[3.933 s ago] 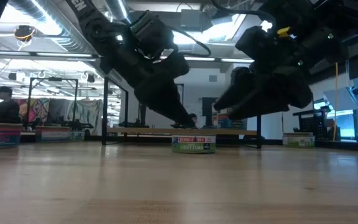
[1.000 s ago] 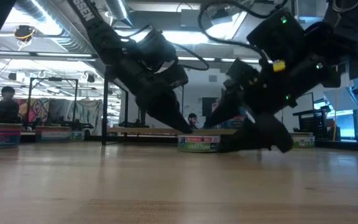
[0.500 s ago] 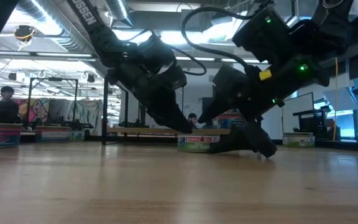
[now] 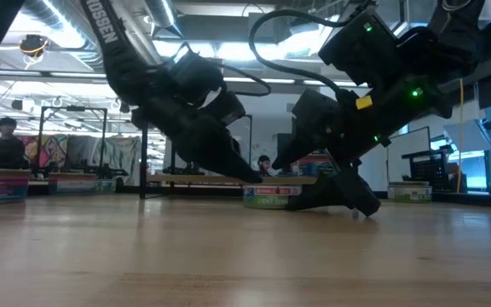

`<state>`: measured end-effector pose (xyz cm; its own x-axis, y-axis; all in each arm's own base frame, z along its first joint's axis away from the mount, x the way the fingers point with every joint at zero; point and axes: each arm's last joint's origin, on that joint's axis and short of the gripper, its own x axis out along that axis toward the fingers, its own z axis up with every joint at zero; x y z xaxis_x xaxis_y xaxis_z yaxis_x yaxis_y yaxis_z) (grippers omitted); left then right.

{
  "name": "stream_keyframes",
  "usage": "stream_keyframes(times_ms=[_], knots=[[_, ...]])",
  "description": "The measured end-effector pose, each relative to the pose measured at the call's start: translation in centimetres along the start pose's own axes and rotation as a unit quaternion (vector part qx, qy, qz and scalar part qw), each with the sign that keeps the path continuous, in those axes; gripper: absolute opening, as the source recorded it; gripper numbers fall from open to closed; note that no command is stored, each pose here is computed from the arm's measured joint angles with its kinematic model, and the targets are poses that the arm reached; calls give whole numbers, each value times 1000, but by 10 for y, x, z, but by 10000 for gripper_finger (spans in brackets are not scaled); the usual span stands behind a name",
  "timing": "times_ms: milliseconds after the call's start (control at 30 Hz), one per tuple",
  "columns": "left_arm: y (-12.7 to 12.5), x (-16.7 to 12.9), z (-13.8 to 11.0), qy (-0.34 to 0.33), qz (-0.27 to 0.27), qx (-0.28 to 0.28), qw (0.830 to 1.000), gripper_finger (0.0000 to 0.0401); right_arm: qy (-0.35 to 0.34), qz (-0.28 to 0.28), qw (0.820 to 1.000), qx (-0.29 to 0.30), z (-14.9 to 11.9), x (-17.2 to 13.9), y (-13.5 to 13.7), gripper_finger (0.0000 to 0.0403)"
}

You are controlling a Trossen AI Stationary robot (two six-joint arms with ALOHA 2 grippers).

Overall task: Stack canned seafood by type on shelf
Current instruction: Put the green tuna can on the shelf

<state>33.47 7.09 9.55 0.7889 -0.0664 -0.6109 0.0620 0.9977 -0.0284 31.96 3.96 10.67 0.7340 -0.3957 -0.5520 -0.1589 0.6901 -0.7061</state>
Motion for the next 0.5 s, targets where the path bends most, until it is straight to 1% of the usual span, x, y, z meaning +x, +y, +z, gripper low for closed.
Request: stream_keyframes(times_ms=[300,500], knots=[[-3,-5,-13,-35,6,-13,999,249,-4,-3,1000,-5,1,0,0,374],[-5,-8,-19,-49,8,-23,999,249,-6,-5,999,-43,1,0,-1,374]])
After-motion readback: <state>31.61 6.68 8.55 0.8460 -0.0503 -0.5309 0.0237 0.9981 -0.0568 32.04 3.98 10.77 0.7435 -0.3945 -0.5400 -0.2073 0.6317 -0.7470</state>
